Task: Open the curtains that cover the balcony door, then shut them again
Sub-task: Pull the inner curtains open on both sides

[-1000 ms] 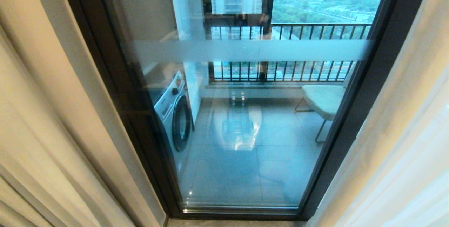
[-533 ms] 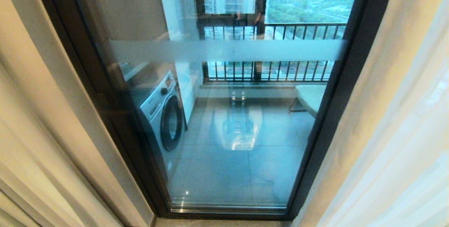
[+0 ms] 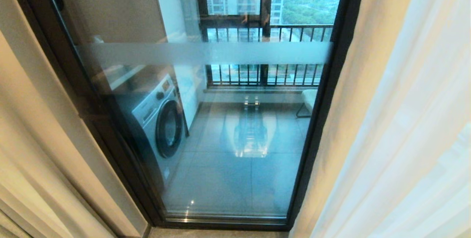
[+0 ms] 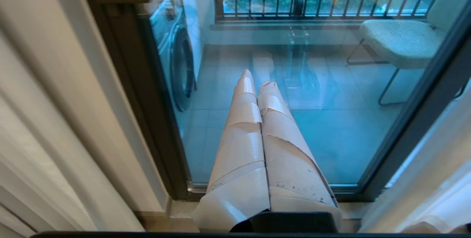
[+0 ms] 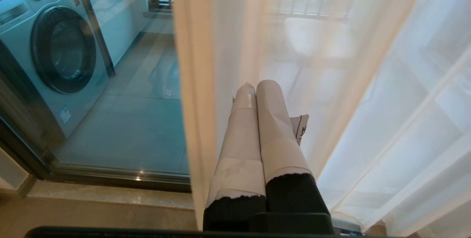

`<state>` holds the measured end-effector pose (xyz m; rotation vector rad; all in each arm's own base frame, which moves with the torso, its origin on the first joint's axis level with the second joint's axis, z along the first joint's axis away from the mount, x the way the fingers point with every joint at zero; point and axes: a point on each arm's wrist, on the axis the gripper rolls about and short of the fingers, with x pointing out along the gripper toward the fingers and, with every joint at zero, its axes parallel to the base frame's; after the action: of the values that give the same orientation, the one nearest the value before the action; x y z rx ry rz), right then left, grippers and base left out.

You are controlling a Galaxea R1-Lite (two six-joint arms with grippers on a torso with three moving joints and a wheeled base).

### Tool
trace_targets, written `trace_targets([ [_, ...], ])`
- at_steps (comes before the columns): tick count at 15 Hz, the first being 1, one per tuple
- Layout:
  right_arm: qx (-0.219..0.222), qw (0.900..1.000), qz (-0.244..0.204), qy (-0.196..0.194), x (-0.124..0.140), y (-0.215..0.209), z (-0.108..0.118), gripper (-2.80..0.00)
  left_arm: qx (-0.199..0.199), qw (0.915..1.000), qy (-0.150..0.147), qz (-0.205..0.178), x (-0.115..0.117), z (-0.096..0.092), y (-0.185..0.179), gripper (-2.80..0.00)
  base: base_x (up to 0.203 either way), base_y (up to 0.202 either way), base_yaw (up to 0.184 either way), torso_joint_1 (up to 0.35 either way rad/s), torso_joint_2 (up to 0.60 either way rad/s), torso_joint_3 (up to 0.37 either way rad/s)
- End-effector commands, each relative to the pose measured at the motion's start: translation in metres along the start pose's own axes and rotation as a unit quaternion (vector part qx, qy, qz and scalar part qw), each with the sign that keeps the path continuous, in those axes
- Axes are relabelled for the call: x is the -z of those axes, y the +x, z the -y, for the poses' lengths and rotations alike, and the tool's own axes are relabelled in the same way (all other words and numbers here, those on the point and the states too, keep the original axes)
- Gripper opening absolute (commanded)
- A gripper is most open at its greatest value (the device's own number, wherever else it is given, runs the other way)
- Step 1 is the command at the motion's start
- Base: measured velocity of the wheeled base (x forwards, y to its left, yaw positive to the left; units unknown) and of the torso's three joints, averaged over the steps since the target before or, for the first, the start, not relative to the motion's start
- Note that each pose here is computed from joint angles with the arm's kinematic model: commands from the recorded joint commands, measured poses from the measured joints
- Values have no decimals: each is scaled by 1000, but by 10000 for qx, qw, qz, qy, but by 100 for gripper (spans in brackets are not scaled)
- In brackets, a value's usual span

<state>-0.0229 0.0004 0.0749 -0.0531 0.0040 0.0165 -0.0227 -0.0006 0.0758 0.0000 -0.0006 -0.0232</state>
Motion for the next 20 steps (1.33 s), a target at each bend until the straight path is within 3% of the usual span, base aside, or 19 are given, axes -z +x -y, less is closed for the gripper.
trace_targets([
  [1,-3,10000,-8,-2,0,0,0,-280,-1,10000,0,12,0,0,0,-280,0,-192,1,-1,-1,2],
  [9,-3,10000,-8,-2,0,0,0,-280,-1,10000,0,19,0,0,0,-280,0,-176,1,3,4,2],
  [20,-49,9999,1,96,0,0,0,-280,-1,10000,0,14,0,0,0,-280,0,-5,0,1,1,0],
])
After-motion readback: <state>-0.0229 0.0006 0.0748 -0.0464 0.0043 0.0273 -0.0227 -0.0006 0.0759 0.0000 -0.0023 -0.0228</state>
